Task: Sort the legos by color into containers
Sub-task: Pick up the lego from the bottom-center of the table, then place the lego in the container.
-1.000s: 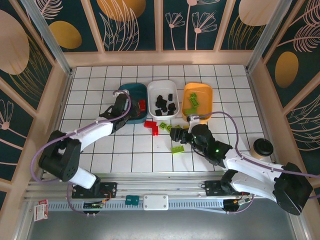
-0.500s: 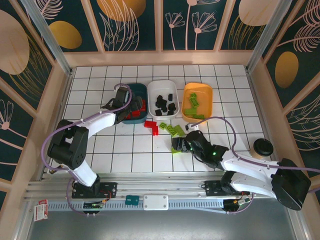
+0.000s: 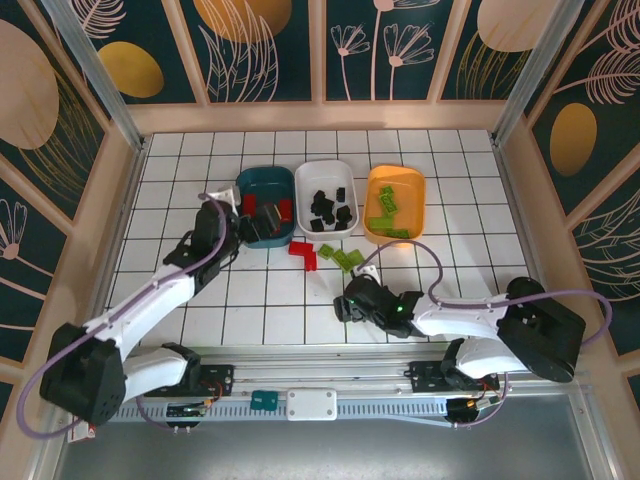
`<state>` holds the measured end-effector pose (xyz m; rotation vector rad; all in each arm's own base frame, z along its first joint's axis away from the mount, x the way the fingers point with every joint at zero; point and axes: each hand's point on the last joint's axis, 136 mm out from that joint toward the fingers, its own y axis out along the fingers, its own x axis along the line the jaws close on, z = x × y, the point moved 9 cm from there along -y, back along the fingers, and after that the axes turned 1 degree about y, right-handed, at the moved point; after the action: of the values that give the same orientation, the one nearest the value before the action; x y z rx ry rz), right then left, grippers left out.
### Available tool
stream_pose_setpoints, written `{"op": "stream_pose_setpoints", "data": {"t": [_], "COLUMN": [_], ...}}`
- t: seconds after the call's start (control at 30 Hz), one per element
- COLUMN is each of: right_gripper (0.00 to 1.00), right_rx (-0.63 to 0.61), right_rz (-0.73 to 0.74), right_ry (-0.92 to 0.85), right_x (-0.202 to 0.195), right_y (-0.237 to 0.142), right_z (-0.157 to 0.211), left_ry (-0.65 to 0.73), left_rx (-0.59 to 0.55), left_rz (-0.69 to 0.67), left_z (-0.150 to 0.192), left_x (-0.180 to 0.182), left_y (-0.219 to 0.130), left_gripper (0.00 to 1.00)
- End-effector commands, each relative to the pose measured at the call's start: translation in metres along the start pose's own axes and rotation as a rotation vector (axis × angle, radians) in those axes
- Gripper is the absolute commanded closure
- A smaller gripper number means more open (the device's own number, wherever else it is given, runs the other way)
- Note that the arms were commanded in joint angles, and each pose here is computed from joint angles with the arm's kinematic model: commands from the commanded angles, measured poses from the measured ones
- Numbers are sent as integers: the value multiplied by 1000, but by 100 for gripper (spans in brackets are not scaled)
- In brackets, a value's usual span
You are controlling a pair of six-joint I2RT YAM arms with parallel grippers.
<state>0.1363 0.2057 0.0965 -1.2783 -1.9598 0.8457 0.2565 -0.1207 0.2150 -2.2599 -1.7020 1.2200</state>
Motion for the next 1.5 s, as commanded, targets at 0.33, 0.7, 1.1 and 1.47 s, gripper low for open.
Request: {"op": "stream_pose_setpoints", "data": {"t": [0.33,0.7,1.1,1.47], "right_gripper": [37,54,53,25], "right_rx": [21,-268,-423,-325], "right_rz": [95,-44,145,165], "right_ry": [-58,88,332,385], "right_x": [9,-7,-119,-151], "right_y": [9,-48,-29,9], "right_z": [2,-69,-181,-210], "left_ry": [-94,-120,-128,-131], "left_rx": [28,69,56,67], "left_rz": [40,72,92,93], "left_z": [41,62,63,68], "left_x": [25,36,36,40], "left_y": [-29,-30,-43,-43], "left_gripper": [2,1,1,1]}}
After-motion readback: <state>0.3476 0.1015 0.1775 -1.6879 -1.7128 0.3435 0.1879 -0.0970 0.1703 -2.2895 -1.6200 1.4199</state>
